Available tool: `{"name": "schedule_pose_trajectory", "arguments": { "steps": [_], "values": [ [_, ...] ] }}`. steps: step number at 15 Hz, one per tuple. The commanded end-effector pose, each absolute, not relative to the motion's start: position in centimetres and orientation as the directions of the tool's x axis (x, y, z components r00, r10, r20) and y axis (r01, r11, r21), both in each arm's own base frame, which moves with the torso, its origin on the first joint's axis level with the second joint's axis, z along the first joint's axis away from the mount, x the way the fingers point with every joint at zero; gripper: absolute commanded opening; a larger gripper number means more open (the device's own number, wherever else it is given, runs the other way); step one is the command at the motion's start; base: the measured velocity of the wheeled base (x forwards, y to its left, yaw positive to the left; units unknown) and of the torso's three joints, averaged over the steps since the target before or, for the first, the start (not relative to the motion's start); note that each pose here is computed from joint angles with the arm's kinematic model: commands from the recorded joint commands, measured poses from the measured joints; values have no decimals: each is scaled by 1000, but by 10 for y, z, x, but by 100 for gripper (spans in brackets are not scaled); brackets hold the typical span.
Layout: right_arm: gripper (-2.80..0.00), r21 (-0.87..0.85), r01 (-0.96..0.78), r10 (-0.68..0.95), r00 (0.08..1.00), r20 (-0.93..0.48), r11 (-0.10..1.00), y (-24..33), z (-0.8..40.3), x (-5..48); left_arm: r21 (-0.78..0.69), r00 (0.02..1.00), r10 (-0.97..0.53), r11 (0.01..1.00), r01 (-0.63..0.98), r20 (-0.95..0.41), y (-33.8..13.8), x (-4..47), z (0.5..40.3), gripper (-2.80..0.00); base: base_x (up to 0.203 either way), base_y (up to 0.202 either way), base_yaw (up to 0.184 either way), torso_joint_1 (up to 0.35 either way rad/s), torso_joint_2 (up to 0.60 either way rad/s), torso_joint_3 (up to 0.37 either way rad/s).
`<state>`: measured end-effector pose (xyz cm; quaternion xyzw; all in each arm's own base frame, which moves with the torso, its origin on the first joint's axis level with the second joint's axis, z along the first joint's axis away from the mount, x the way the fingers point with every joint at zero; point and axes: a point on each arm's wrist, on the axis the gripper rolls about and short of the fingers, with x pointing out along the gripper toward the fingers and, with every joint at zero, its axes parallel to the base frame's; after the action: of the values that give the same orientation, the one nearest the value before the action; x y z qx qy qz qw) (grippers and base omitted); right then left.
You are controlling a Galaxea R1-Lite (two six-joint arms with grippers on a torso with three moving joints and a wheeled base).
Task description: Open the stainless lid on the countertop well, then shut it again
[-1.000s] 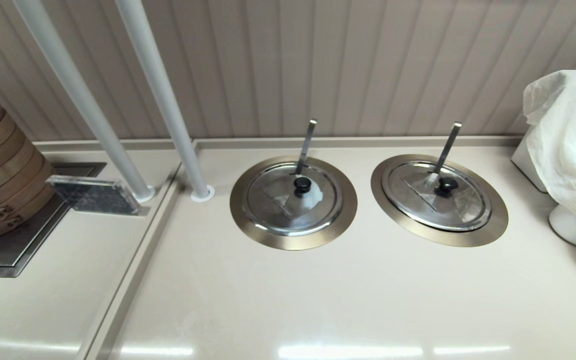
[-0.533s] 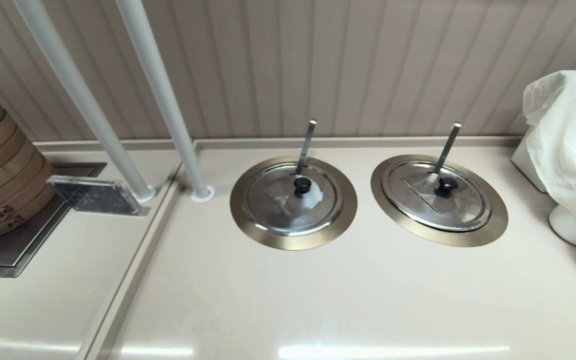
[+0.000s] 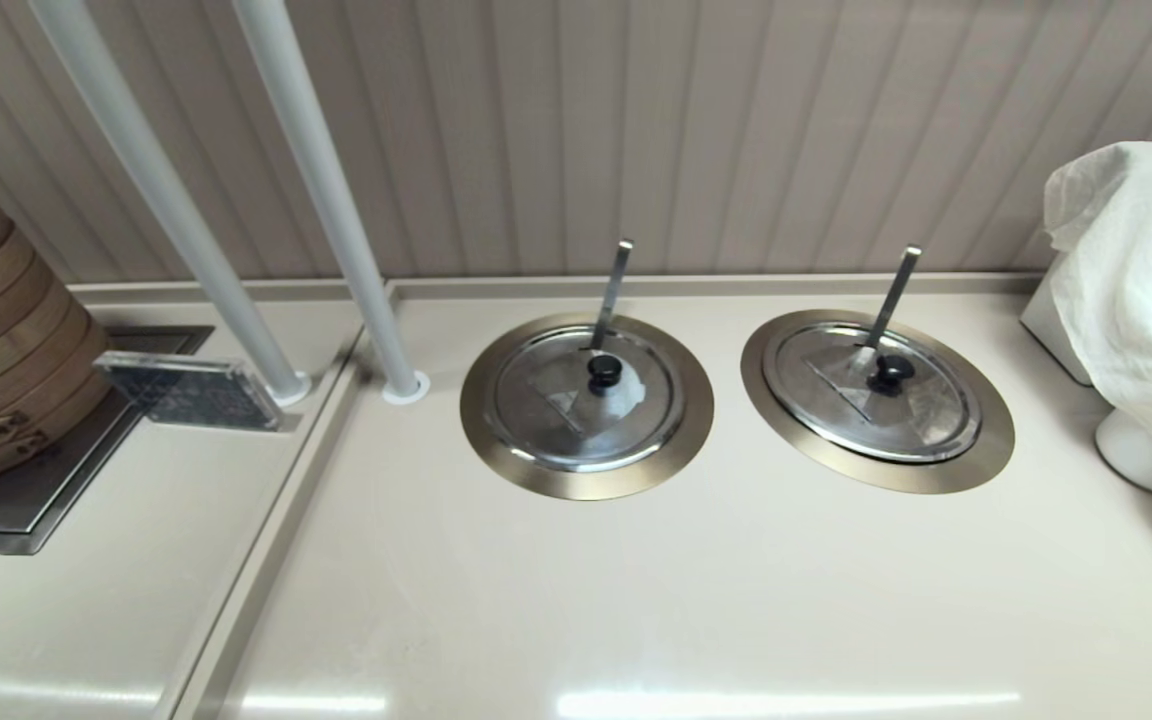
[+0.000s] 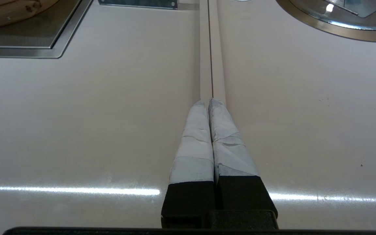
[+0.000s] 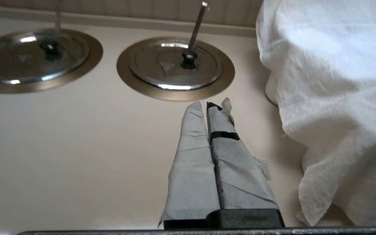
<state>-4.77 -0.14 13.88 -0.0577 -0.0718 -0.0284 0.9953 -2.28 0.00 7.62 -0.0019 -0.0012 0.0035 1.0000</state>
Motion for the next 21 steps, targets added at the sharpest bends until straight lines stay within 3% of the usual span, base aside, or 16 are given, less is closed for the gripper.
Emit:
{"name": "schedule_pose_trajectory", "arguments": {
  "steps": [1,5,21],
  "values": [
    [-280,-131,54,-48,997,53,990,-1,90,-28,-5,1000,8,1000,-8,3,0,-23,76,-280,0,0,0,0,0,0],
    [-280,-38,-6,6,1000,2,999,0,76,-23,-5,1000,8,1000,-8,3,0,-23,76,-280,0,0,0,0,0,0],
    [-280,-33,-5,5,1000,2,999,0,76,-23,-5,1000,8,1000,-8,3,0,-23,76,-280,0,0,0,0,0,0]
  ]
}}
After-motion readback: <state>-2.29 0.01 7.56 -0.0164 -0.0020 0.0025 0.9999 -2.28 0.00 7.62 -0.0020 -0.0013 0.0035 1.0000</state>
